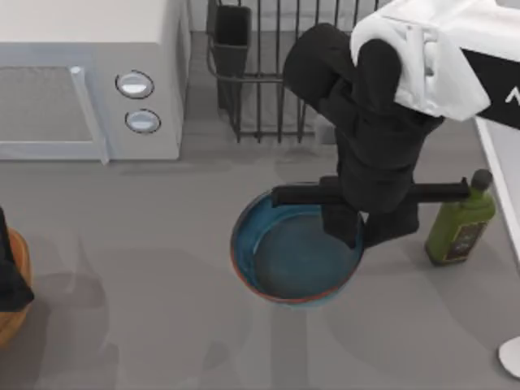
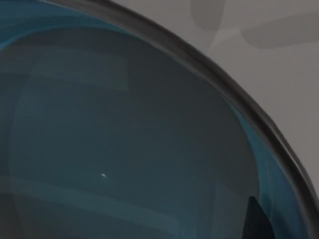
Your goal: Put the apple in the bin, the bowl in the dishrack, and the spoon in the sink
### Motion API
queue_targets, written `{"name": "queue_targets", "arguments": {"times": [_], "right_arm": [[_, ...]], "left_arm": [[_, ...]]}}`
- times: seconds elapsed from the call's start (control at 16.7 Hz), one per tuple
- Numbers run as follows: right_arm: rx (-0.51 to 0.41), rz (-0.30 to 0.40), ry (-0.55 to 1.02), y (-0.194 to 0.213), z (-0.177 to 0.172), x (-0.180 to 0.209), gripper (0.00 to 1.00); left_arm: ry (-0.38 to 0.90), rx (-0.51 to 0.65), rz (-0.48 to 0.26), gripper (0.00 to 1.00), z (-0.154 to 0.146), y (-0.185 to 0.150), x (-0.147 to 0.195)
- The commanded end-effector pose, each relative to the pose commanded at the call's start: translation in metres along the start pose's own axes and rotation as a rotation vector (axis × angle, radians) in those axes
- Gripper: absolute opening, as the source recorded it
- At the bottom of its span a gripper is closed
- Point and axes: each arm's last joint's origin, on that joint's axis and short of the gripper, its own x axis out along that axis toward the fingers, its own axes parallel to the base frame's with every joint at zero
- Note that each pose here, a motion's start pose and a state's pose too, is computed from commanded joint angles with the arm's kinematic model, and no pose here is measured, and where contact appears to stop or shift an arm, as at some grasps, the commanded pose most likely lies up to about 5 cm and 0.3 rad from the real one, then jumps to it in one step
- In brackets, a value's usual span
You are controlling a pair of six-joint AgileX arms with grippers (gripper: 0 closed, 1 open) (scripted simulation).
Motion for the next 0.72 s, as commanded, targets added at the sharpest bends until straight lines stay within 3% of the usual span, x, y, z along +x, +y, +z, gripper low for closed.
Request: {"name": "queue_targets", "arguments": {"times": [0.3,0.6,0.72], "right_arm": [[-0.244,0.01,-0.317,0.031,-0.018,-0.027,0.0],[-0.268,0.009,-0.819,0.042,-0.021,-0.072,0.0],[-0.231,0.002,-1.047,0.05,-0.026,-0.096,0.0]], "left_arm": [[0.0,0.0,0.0,1.0,0.0,0.0,0.0],[0.0,0.0,0.0,1.0,0.0,0.0,0.0],[0.0,0.0,0.0,1.0,0.0,0.0,0.0]]}}
